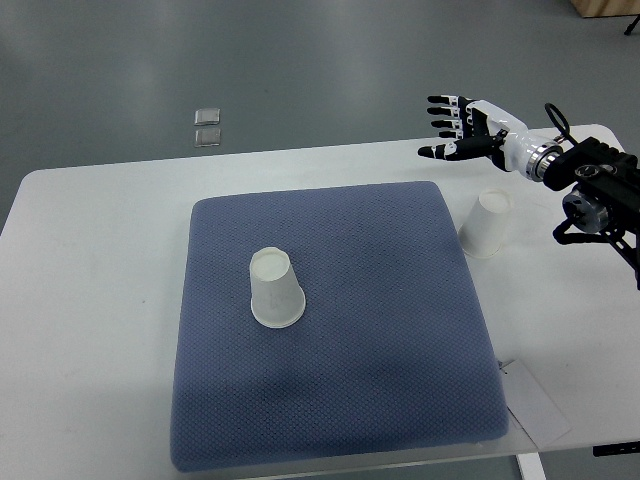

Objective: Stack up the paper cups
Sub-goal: 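Lower the right hand onto the standing white cup and close fingers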

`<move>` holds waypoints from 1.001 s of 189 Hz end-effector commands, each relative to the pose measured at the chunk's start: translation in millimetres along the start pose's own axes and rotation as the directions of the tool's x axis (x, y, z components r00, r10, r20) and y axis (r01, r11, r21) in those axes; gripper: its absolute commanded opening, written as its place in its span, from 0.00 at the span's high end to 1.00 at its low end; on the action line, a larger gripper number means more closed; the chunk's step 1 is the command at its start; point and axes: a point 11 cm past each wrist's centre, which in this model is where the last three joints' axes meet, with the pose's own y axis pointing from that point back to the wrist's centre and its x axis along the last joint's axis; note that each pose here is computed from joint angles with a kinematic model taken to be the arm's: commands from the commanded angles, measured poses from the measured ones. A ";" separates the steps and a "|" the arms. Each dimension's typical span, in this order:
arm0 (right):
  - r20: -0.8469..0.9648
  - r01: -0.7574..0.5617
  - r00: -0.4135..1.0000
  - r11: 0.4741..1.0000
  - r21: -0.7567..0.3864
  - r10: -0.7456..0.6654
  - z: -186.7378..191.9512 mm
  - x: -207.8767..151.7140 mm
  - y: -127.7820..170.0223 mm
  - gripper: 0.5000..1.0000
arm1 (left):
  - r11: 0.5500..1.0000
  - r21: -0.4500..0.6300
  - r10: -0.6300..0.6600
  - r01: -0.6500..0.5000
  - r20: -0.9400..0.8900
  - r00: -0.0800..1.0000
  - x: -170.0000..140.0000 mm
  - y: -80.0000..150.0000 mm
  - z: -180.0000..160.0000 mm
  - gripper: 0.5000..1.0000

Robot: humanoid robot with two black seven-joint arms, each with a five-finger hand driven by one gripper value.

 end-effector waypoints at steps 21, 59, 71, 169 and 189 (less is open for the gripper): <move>-0.341 0.096 0.935 0.995 -0.019 -0.097 -11.7 2.5 18.8 0.17 | 1.000 0.000 0.000 0.000 0.000 1.000 -0.1 0.0 0.0 0.00; -0.656 0.187 0.724 0.976 -0.109 -0.212 1.3 -2.1 35.3 0.17 | 1.000 0.000 0.001 -0.001 0.000 1.000 0.4 0.0 0.0 0.00; -0.695 0.198 0.677 0.969 -0.144 -0.242 8.7 -2.1 40.0 0.17 | 1.000 0.000 0.000 0.000 0.000 1.000 -0.1 0.0 0.0 0.00; -0.813 0.172 0.502 0.955 -0.241 -0.295 39.4 1.8 50.9 0.17 | 1.000 0.000 0.000 0.000 0.000 1.000 -0.1 0.0 0.0 0.00; -0.823 0.160 0.484 0.954 -0.252 -0.298 43.9 5.0 52.0 0.17 | 1.000 0.000 0.000 0.000 0.000 1.000 -0.1 0.0 0.0 0.00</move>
